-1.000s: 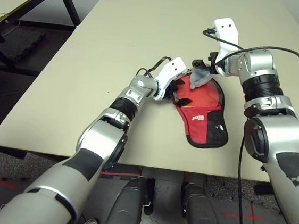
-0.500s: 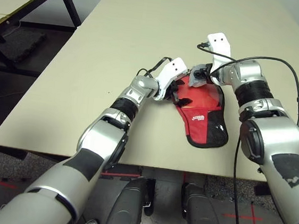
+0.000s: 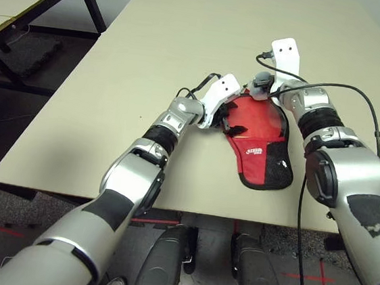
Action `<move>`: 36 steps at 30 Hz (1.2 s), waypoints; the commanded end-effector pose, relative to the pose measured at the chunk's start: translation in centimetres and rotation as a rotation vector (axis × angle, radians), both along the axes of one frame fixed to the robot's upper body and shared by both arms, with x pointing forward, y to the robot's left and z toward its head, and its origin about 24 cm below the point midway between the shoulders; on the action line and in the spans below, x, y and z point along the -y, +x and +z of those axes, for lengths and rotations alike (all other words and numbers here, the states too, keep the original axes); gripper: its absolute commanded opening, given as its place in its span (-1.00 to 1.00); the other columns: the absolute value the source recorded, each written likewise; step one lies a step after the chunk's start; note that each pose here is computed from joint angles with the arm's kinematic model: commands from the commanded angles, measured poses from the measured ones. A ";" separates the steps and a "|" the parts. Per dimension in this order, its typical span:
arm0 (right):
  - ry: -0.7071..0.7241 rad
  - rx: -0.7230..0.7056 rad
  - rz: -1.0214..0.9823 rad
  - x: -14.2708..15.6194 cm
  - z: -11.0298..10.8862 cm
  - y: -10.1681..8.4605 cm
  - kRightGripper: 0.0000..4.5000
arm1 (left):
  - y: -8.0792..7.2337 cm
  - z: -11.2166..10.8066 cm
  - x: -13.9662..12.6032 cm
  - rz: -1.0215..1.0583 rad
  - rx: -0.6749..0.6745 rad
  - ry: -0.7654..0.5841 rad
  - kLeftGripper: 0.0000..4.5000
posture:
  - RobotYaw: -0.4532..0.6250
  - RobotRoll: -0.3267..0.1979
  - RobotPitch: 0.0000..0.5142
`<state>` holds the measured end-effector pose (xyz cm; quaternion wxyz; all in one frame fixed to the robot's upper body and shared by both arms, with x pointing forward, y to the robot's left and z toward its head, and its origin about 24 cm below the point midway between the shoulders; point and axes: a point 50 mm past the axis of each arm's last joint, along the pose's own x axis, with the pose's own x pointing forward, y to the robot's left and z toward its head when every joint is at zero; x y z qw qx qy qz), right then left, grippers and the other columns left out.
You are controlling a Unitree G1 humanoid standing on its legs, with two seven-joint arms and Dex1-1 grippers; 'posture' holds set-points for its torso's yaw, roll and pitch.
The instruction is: Store the ping-pong paddle in its case and zip it.
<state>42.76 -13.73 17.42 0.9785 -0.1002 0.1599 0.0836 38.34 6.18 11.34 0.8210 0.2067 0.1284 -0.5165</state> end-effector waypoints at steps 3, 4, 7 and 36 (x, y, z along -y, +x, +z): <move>-0.105 0.039 -0.106 3.4 -0.5 -0.1 -0.85 | -0.8 -2.4 -0.4 -0.007 -0.085 0.081 1.00 | -0.30 0.25 -0.43; -0.117 0.037 -0.113 3.7 -0.6 -0.1 -0.85 | -0.8 -2.4 -0.4 -0.007 -0.086 0.081 1.00 | -0.30 0.25 -0.42; -0.189 0.036 -0.121 4.6 -0.9 -0.3 -0.85 | -0.8 -2.5 -0.3 -0.009 -0.088 0.081 1.00 | -0.30 0.25 -0.42; -0.529 -0.387 0.081 13.2 -1.0 -7.9 -0.85 | -0.9 -2.4 0.5 -0.031 -0.089 0.094 1.00 | -0.49 0.25 -0.37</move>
